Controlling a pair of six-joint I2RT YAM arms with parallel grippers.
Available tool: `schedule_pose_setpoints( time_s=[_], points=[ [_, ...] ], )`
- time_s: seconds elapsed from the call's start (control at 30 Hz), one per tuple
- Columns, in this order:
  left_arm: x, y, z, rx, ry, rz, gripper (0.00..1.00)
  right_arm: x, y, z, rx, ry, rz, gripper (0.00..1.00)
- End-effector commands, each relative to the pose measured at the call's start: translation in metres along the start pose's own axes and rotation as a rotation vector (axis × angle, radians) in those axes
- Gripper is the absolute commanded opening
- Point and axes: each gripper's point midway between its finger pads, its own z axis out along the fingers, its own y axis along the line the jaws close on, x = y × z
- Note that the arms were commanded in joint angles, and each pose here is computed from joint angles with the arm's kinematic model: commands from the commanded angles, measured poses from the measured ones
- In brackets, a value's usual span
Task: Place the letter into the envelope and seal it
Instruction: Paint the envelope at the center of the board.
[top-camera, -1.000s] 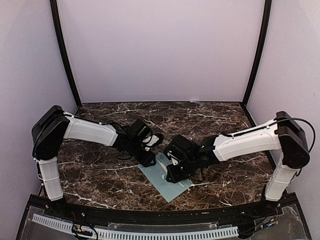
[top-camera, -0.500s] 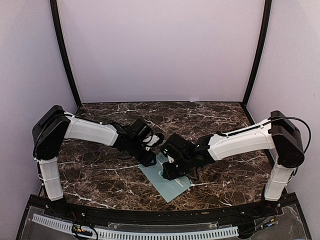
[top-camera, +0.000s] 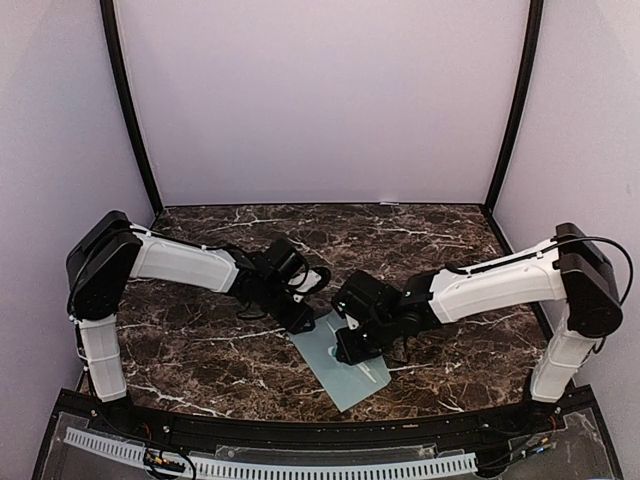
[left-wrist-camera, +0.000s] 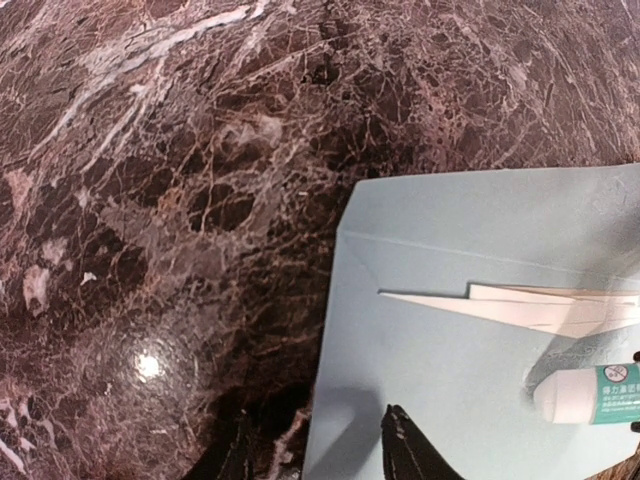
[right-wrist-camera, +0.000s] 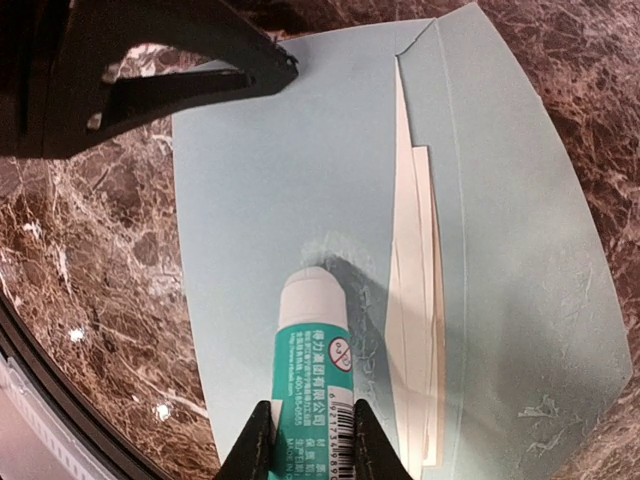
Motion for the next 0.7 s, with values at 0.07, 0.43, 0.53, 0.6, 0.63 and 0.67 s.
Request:
schedule_pose_setpoints(
  time_s=[0.07,0.43,0.53,0.6,0.63,0.67],
  points=[
    [0.037,0.000,0.015,-0.004,0.134,-0.009,0.43,0.021,-0.006,-0.015,0.023,0.021,0.017,0.05],
    [0.018,-0.037,-0.002,0.163,0.043,0.014,0.60,0.030,0.002,-0.042,-0.004,-0.002,0.047,0.05],
    [0.022,-0.045,0.001,0.178,0.053,0.028,0.61,0.039,-0.004,-0.045,0.008,0.013,0.059,0.05],
    [0.025,-0.049,0.003,0.175,0.063,0.039,0.62,0.045,-0.007,-0.045,0.010,0.020,0.064,0.05],
    [0.025,-0.052,0.004,0.171,0.065,0.047,0.62,0.045,-0.006,-0.047,-0.002,0.017,0.065,0.05],
    [0.027,-0.050,0.005,0.154,0.071,0.050,0.62,0.048,-0.006,-0.047,-0.011,0.018,0.068,0.05]
  ],
)
